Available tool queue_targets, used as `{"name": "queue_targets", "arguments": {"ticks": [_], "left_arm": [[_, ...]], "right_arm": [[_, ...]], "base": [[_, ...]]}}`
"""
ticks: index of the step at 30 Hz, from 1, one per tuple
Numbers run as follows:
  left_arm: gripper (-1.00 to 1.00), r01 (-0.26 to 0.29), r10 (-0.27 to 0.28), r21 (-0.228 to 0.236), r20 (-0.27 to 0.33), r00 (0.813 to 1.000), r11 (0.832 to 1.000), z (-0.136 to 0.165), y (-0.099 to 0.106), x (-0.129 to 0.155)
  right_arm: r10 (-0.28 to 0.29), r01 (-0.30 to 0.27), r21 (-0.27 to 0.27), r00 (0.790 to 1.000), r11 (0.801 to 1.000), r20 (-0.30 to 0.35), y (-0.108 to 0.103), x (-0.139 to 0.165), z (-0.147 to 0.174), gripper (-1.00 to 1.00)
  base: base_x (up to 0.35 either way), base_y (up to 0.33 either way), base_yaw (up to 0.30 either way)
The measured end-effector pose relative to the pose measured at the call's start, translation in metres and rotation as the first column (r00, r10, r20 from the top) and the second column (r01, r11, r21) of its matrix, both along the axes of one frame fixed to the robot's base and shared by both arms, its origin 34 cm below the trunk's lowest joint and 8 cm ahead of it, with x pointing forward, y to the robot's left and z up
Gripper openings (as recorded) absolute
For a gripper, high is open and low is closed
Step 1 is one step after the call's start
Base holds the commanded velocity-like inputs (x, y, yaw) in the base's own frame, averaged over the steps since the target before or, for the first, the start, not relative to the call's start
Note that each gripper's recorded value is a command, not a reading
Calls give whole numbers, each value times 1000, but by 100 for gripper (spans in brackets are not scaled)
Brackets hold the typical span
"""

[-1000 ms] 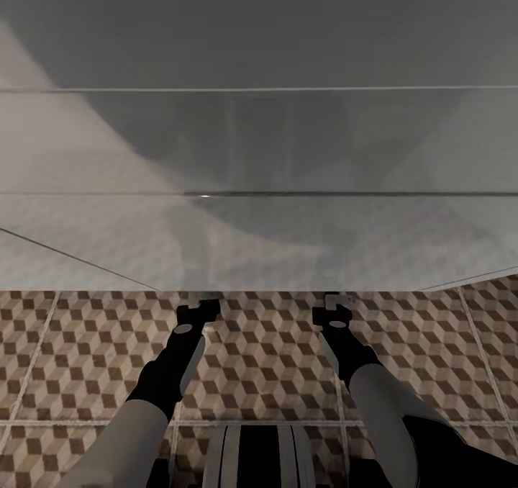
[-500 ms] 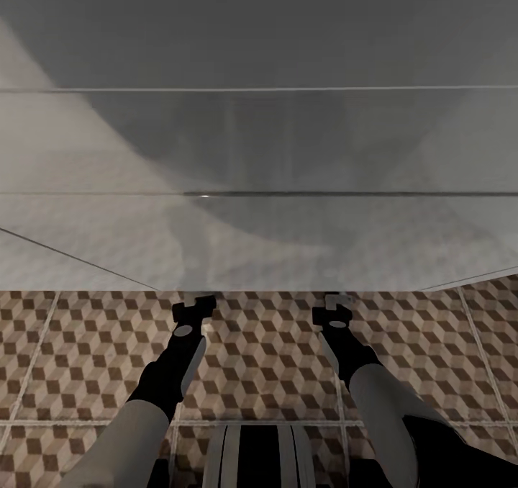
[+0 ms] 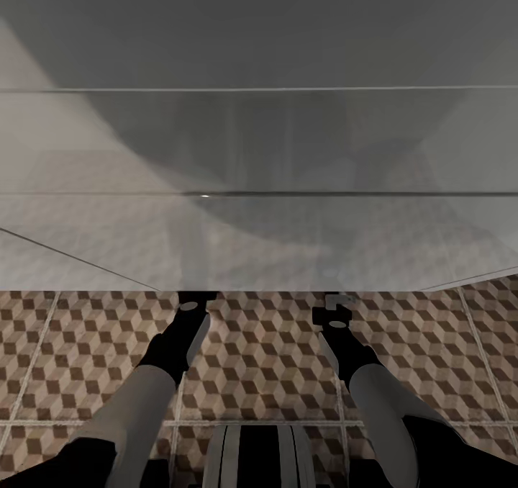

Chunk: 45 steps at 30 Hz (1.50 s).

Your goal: Take the four mousetraps from the cabinet in the bathroom and place them on the bathroom floor. Make sure all four end up on the same floor surface, and ensure that at least two of them are either under or directly next to the same bathroom sink.

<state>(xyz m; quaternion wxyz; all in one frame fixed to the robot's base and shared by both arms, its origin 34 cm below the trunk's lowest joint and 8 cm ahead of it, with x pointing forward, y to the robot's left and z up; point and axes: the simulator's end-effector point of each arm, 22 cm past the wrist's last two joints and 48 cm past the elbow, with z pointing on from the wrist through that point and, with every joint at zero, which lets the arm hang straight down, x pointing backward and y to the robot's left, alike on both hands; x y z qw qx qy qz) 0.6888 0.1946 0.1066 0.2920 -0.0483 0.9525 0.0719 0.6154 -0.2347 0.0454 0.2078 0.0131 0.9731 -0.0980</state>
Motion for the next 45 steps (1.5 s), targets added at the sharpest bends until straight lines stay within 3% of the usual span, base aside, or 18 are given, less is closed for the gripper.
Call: {"name": "queue_targets", "arguments": {"ticks": [7, 22, 27, 45], "left_arm": [[-100, 35, -36, -31, -34, 999, 999, -11, -11, 2], [-100, 47, -50, -35, -96, 994, 998, -31, -14, -25], [-100, 42, -44, -37, -64, 997, 998, -31, -15, -24], [-100, 39, -41, -39, -49, 998, 998, -33, -15, -26]], "right_arm": [[-1, 1, 0, 1000, 1000, 0, 0, 0, 0, -100], [-10, 10, 0, 1000, 1000, -6, -4, 2, -1, -100], [-2, 2, 6, 1000, 1000, -14, -1, 5, -3, -100], [5, -5, 12, 1000, 1000, 15, 5, 14, 0, -100]], "base": [[0, 0, 0], [0, 0, 0], [0, 0, 0], [0, 0, 0]]}}
